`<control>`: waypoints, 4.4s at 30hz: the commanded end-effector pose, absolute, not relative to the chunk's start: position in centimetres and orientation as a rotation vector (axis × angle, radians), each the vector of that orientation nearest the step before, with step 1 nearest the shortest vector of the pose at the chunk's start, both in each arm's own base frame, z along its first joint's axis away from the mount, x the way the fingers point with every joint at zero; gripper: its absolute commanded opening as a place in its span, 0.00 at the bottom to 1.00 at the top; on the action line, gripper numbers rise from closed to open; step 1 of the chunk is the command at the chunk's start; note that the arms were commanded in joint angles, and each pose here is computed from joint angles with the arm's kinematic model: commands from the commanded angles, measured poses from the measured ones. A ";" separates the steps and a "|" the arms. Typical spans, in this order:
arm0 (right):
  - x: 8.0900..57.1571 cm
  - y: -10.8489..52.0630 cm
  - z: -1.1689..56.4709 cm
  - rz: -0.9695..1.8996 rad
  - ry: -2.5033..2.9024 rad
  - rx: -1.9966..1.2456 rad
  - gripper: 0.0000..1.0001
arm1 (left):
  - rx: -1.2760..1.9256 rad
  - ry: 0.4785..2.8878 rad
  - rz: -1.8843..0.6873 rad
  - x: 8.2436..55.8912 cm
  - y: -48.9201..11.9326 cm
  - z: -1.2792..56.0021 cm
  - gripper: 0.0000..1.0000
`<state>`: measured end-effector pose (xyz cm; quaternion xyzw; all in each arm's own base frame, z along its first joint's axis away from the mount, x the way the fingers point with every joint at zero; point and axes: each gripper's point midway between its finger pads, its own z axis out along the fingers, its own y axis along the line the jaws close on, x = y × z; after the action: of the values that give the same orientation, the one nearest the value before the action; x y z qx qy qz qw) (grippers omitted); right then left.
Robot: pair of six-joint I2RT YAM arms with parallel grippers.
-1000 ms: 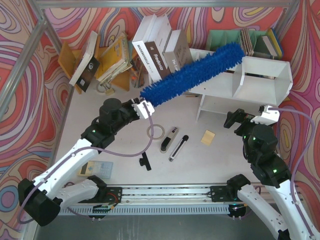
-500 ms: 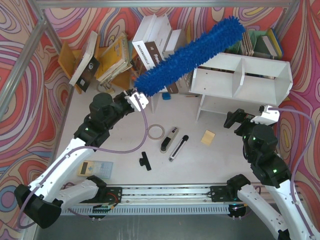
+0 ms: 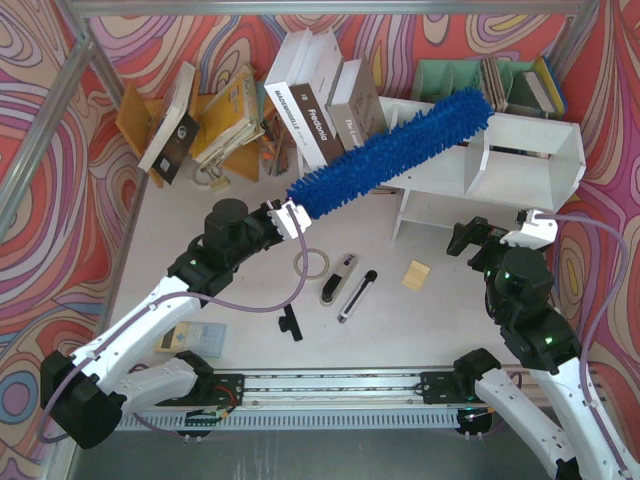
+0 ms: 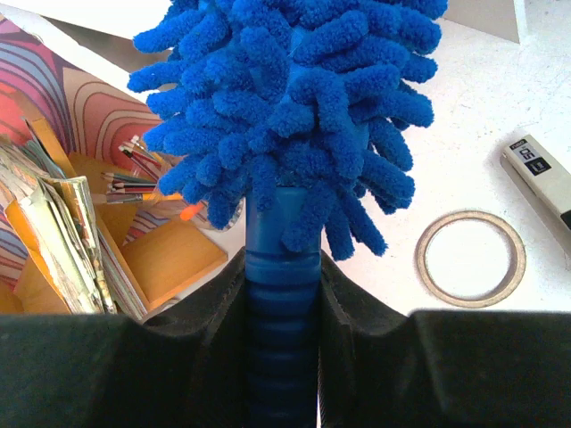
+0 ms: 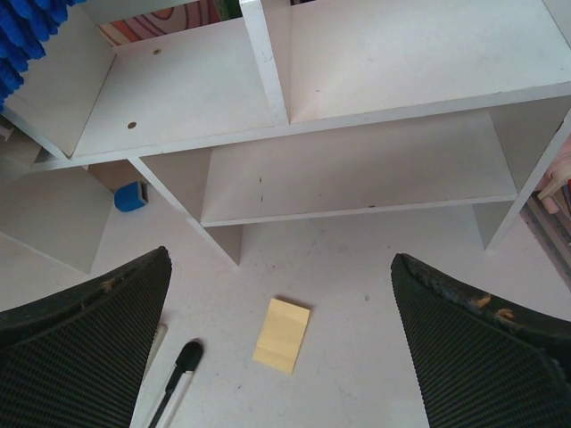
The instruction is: Dust the bookshelf with a duster
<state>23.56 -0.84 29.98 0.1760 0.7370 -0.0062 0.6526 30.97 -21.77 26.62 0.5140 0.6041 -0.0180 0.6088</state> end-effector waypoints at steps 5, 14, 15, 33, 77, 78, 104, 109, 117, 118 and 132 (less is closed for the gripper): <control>23.9 -0.8 30.5 -0.015 1.651 0.397 0.99 | 1.125 1.254 0.028 31.4 -21.4 33.8 0.00; 23.9 -0.9 30.6 -0.016 1.649 0.398 0.99 | 1.142 1.196 0.141 32.0 -20.3 37.4 0.00; 23.9 -0.9 30.6 -0.017 1.650 0.397 0.99 | 1.142 1.200 0.145 32.1 -20.1 37.4 0.00; 23.9 -0.8 30.5 -0.015 1.650 0.397 0.99 | 1.196 1.341 0.012 31.5 -22.1 29.0 0.00; 25.0 -1.7 28.7 -0.132 1.722 0.417 0.99 | 1.324 0.895 0.090 38.3 -17.9 38.9 0.00; 25.0 -1.8 28.7 -0.137 1.721 0.419 0.99 | 1.331 0.896 0.082 38.4 -18.0 38.2 0.00; 24.8 -1.6 29.1 -0.116 1.708 0.411 0.99 | 1.397 0.852 0.096 36.0 -19.0 39.1 0.00; 24.8 -1.6 29.1 -0.114 1.704 0.414 0.99 | 1.392 0.832 0.132 35.7 -18.1 41.3 0.00; 24.8 -1.6 29.2 -0.114 1.705 0.413 0.99 | 1.399 0.856 0.143 37.0 -17.5 40.6 0.00; 24.8 -1.6 29.1 -0.115 1.706 0.414 0.99 | 1.398 0.857 0.136 37.1 -17.6 40.3 0.00; 24.9 -1.7 29.0 -0.125 1.709 0.413 0.99 | 1.435 0.941 0.001 38.4 -20.4 31.7 0.00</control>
<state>24.77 -1.47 28.39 0.1794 0.7562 -0.0503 0.6273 38.33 -19.02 32.38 0.6366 0.4270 0.0172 0.6419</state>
